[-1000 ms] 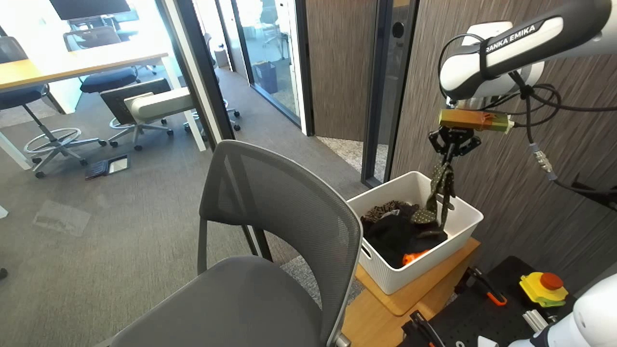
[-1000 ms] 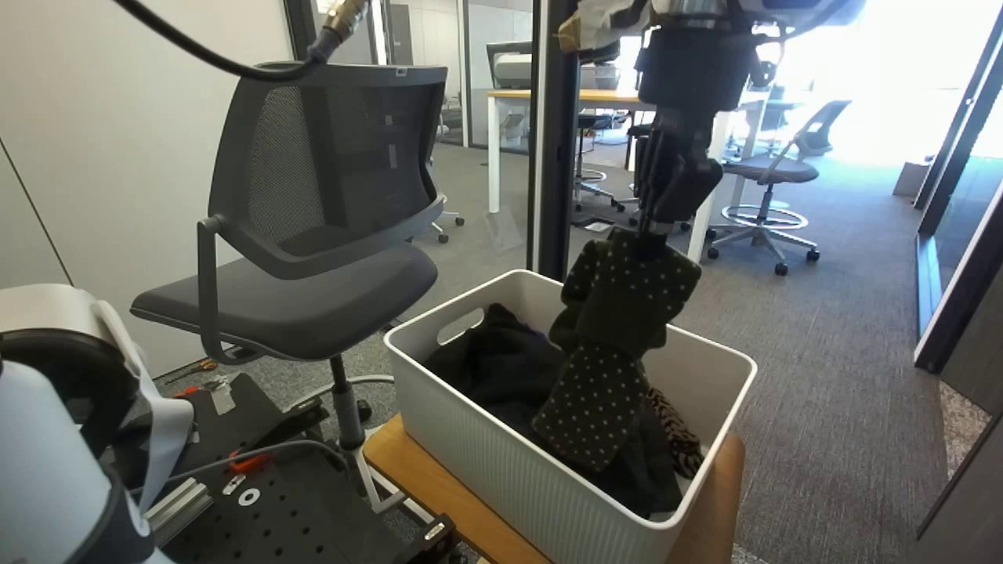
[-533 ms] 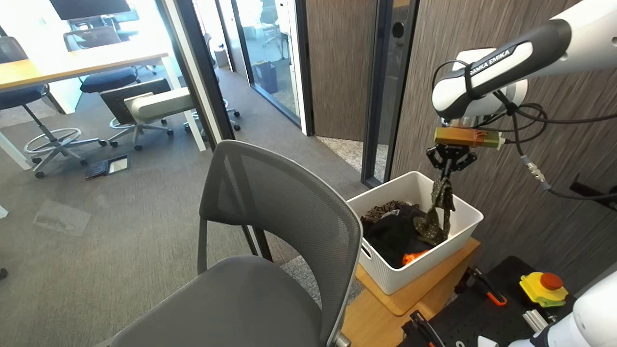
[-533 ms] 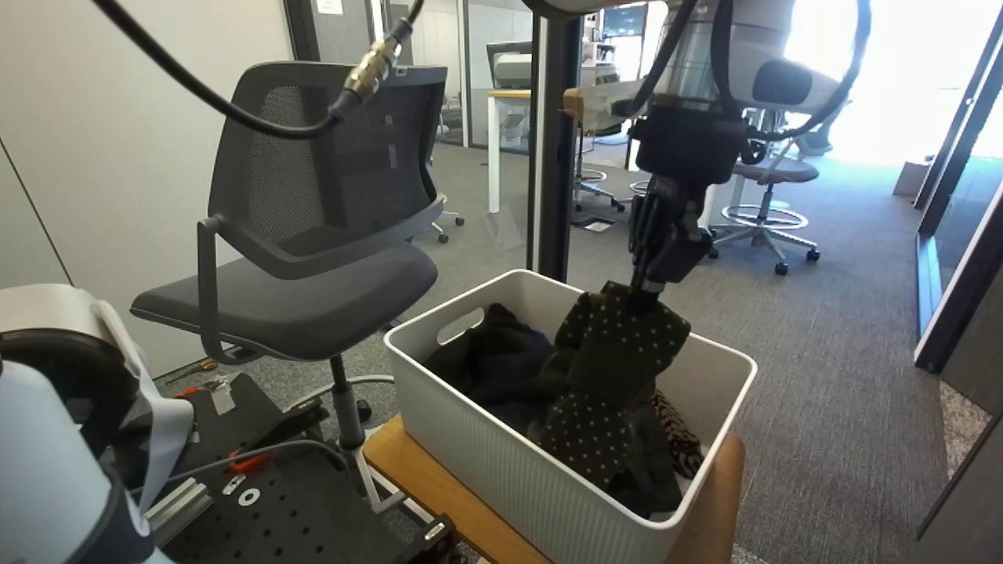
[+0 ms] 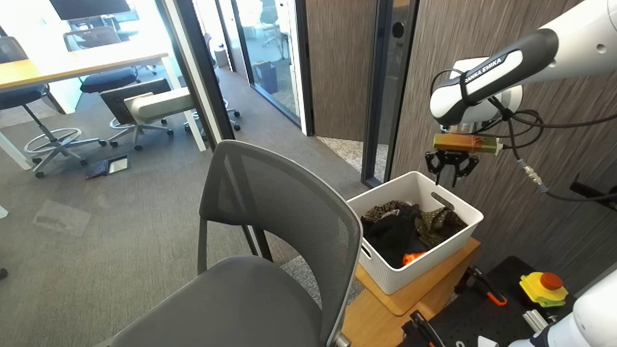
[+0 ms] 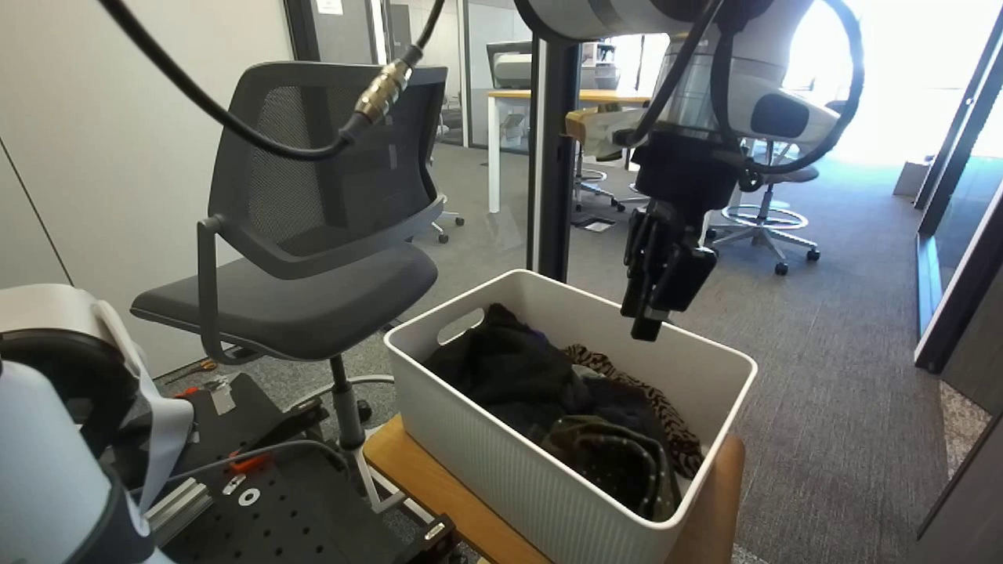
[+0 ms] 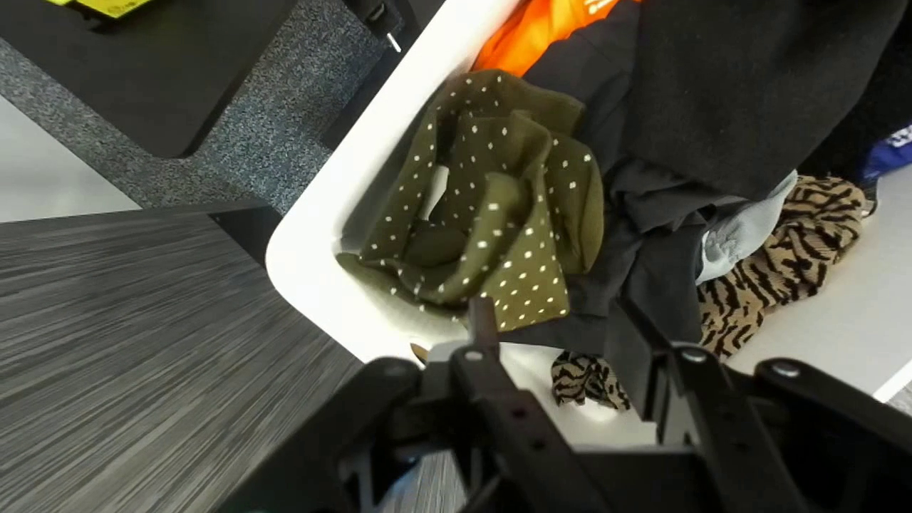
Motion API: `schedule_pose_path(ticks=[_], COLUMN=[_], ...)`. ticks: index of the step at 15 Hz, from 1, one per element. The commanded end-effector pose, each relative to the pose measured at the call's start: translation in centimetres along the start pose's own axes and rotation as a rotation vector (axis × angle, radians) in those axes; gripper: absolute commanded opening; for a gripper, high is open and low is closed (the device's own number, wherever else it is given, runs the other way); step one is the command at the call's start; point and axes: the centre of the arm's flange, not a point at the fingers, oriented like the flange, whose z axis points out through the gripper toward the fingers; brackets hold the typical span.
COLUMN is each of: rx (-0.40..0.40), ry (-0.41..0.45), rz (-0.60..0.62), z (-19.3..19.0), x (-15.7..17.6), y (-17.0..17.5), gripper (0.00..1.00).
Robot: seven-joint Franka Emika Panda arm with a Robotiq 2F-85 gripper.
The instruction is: Pick up the sock with green and white dots from the chair's headrest and place it inside the box
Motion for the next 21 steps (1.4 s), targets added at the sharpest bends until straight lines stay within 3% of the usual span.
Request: schedule_pose_path(ticks=[1,4,5,15,18,21], rx=[0.03,0.053,0.065,0.251,0.295,0.369], ry=[0.015,0.044,0.07,0.313,0.345,0.337], rz=[0.005,-0.015,-0.023,-0.126,-0.171,-0.297], z=[-1.0,-3.4,-5.0,-19.5,-21.2,-20.6], x=[0.2,-1.0,-1.8,-13.8,-17.4,-20.2], y=[0.3,1.5,2.1,8.8,11.2,11.9], gripper=[0.77,0.98,1.0,1.0,1.0,1.0])
